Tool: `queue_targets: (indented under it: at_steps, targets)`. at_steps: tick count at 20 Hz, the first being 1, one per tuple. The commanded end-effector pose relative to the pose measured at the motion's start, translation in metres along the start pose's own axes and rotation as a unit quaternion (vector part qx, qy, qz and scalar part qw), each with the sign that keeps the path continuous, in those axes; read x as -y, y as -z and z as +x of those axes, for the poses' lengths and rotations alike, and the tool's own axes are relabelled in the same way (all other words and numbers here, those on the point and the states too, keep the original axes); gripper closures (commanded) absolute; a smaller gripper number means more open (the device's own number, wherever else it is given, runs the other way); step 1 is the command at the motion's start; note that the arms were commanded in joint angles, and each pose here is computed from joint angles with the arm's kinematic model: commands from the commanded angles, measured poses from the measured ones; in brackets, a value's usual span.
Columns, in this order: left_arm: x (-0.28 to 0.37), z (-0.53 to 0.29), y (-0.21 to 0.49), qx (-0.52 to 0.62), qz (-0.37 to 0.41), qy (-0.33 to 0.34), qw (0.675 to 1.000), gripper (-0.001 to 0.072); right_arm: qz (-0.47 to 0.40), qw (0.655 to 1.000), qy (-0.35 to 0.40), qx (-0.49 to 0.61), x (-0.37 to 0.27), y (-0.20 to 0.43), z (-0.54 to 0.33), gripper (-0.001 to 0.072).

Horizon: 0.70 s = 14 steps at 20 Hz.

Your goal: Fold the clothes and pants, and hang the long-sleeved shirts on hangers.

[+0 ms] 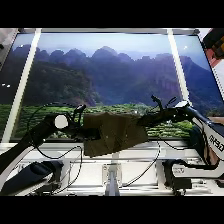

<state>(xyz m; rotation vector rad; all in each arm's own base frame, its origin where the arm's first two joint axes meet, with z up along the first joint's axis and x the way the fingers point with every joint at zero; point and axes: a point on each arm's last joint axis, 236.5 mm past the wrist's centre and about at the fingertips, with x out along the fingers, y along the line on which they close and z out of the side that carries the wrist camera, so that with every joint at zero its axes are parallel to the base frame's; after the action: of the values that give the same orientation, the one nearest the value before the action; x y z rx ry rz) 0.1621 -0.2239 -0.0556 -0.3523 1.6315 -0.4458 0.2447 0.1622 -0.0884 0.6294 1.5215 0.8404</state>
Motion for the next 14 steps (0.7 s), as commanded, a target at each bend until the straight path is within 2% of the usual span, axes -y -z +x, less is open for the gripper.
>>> queue_targets:
  at_steps: [1, 2, 5, 7, 8, 9, 10, 11, 14]
  targets:
    - [0.0, 0.0, -0.001, 0.002, 0.0, 0.0, 1.0, 0.0013, -0.012, 1.0, -0.018, 0.007, -0.011, -0.006, 0.01, 0.0157]
    - [0.001, 0.0, -0.004, 0.009, 0.0, 0.002, 1.0, 0.0013, -0.018, 1.0, -0.016, -0.002, -0.013, -0.003, 0.015, 0.0136]
    - [0.004, -0.001, -0.016, 0.035, 0.0, 0.008, 0.999, 0.0014, -0.039, 0.999, 0.001, -0.014, -0.017, 0.0, 0.031, 0.0138]
    - [0.004, -0.001, -0.018, 0.039, 0.0, 0.008, 0.999, 0.0014, -0.056, 0.998, 0.016, -0.018, -0.018, 0.0, 0.042, 0.0169]
    - [0.004, -0.001, -0.018, 0.039, 0.0, 0.009, 0.999, 0.0014, -0.062, 0.998, 0.023, -0.017, -0.018, -0.001, 0.046, 0.0245]
    - [0.004, -0.001, -0.018, 0.039, 0.0, 0.009, 0.999, 0.0014, -0.066, 0.997, 0.026, -0.016, -0.018, -0.002, 0.047, 0.0411]
    - [0.004, -0.001, -0.018, 0.039, 0.0, 0.009, 0.999, 0.0014, -0.07, 0.997, 0.026, -0.014, -0.021, -0.005, 0.046, 0.0628]
    - [0.004, -0.001, -0.018, 0.039, 0.001, 0.008, 0.999, 0.0013, -0.076, 0.997, 0.025, -0.011, -0.024, -0.01, 0.043, 0.0689]
    - [0.007, -0.004, -0.023, 0.05, 0.006, 0.013, 0.999, 0.0014, -0.106, 0.994, 0.019, 0.002, -0.042, -0.033, 0.027, 0.069]
